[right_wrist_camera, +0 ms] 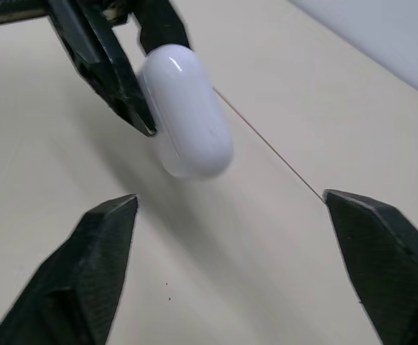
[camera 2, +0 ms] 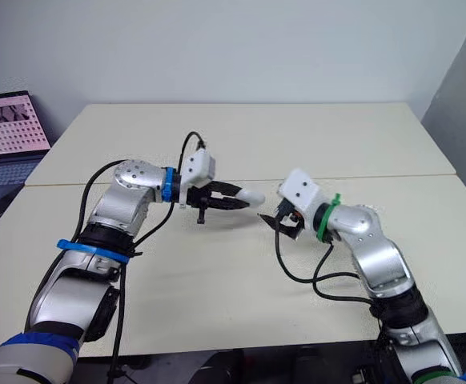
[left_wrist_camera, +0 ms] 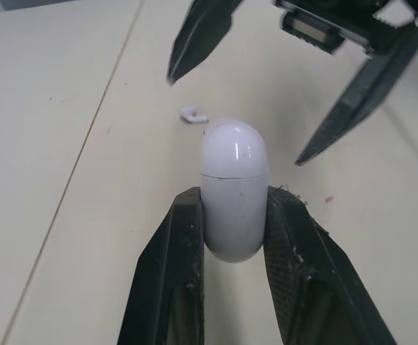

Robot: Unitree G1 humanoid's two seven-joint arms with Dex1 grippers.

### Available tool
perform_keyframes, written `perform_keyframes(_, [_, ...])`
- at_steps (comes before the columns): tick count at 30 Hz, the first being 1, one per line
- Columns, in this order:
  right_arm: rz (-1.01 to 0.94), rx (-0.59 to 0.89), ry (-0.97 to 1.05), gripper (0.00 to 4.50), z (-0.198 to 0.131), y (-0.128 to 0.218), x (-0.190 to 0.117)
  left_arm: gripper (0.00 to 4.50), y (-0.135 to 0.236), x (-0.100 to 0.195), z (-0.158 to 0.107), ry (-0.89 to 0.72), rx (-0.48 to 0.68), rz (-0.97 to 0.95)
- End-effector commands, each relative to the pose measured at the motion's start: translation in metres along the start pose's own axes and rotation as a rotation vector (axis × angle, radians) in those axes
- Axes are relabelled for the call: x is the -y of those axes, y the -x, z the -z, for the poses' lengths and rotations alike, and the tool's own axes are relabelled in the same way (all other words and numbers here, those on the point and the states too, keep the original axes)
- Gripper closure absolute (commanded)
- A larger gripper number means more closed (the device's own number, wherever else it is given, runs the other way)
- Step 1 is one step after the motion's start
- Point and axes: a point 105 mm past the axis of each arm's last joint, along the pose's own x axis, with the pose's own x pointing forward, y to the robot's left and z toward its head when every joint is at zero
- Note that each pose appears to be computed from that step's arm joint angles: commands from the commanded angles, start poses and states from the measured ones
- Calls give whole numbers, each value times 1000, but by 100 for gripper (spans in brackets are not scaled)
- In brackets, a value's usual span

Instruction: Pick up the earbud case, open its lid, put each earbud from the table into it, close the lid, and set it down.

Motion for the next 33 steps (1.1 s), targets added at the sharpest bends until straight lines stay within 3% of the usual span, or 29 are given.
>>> perform_keyframes(1, [48,78,-47,2,-20,8,4,376,3,8,-14,40,65,19])
perform_keyframes(17, [54,99,-122,2,-29,7,11,376,-6,22,-13,68,68,47])
perform_keyframes(26, [97,141,-251,2,-35,19,31,376,-5,15,-11,76,107,-29])
perform_keyframes(28, [95,112,-298,2,-24,26,36,376,-5,8,-13,88,149,-89])
perform_keyframes(33, [254,-81,-332,2,39,53,72,376,-4,-8,-19,114,292,-310])
